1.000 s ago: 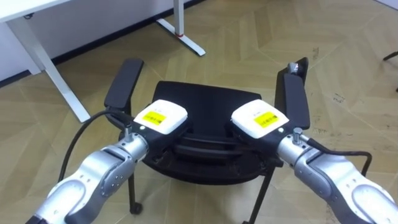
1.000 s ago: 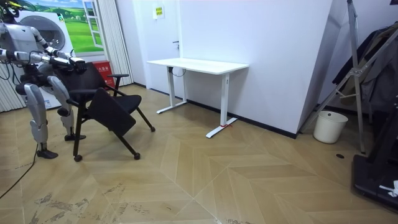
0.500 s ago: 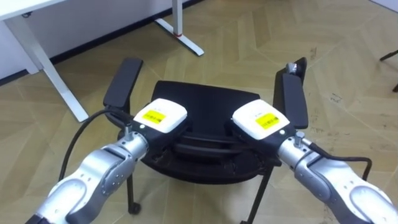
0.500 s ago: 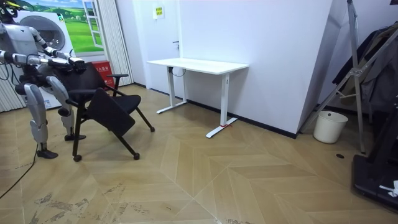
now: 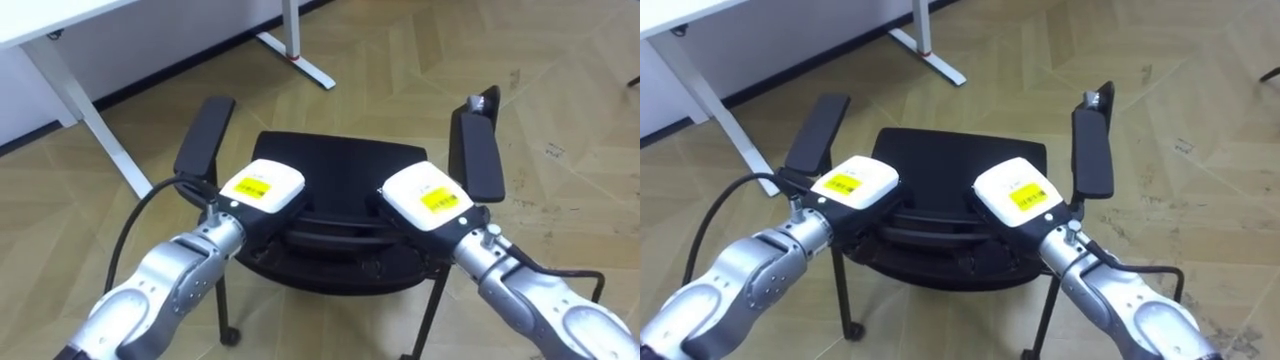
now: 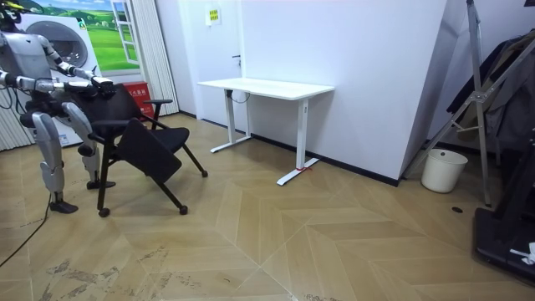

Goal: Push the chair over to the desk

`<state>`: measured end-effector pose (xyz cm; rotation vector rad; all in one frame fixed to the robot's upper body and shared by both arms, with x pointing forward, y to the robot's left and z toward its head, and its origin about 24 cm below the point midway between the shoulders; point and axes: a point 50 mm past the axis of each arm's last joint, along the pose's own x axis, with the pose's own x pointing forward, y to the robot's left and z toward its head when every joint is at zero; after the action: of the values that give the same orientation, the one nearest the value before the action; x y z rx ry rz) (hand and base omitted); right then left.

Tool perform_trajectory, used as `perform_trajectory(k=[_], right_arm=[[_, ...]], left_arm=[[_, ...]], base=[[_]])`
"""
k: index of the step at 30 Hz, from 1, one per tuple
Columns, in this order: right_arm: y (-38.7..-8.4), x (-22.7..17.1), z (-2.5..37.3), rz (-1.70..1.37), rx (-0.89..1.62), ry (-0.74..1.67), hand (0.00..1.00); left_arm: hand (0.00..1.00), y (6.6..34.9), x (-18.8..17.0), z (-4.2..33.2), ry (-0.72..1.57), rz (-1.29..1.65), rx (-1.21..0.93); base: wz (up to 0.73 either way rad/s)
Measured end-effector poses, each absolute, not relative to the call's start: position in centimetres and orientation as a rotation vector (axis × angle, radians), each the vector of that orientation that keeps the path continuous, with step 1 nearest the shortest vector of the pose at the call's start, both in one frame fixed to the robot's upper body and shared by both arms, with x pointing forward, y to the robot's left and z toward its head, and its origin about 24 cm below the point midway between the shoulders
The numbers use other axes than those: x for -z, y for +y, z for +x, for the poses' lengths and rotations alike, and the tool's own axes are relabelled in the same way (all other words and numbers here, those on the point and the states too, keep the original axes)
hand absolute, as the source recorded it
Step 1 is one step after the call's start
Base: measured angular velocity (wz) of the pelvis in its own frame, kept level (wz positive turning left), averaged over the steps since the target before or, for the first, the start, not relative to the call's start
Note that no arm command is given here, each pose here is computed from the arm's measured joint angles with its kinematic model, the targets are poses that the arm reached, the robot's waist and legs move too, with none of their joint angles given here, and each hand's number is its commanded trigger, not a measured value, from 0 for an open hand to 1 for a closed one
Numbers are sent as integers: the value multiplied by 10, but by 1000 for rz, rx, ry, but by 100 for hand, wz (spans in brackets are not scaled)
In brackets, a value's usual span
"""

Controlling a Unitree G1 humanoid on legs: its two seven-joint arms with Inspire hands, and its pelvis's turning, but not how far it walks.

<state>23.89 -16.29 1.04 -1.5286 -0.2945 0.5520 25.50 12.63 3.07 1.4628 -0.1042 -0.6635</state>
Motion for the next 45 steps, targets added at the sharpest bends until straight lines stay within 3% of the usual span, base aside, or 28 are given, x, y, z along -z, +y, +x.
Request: perform_trajectory(k=[22,45], right_arm=[[-170,8,245,-1491,-465,-265,100],[-176,-6,257,-1521,-370,-341,100]], left_arm=[[100,116,-25,282,-104,1464,687],[100,109,-42,291,-210,1460,628]], base=[[19],[-13]])
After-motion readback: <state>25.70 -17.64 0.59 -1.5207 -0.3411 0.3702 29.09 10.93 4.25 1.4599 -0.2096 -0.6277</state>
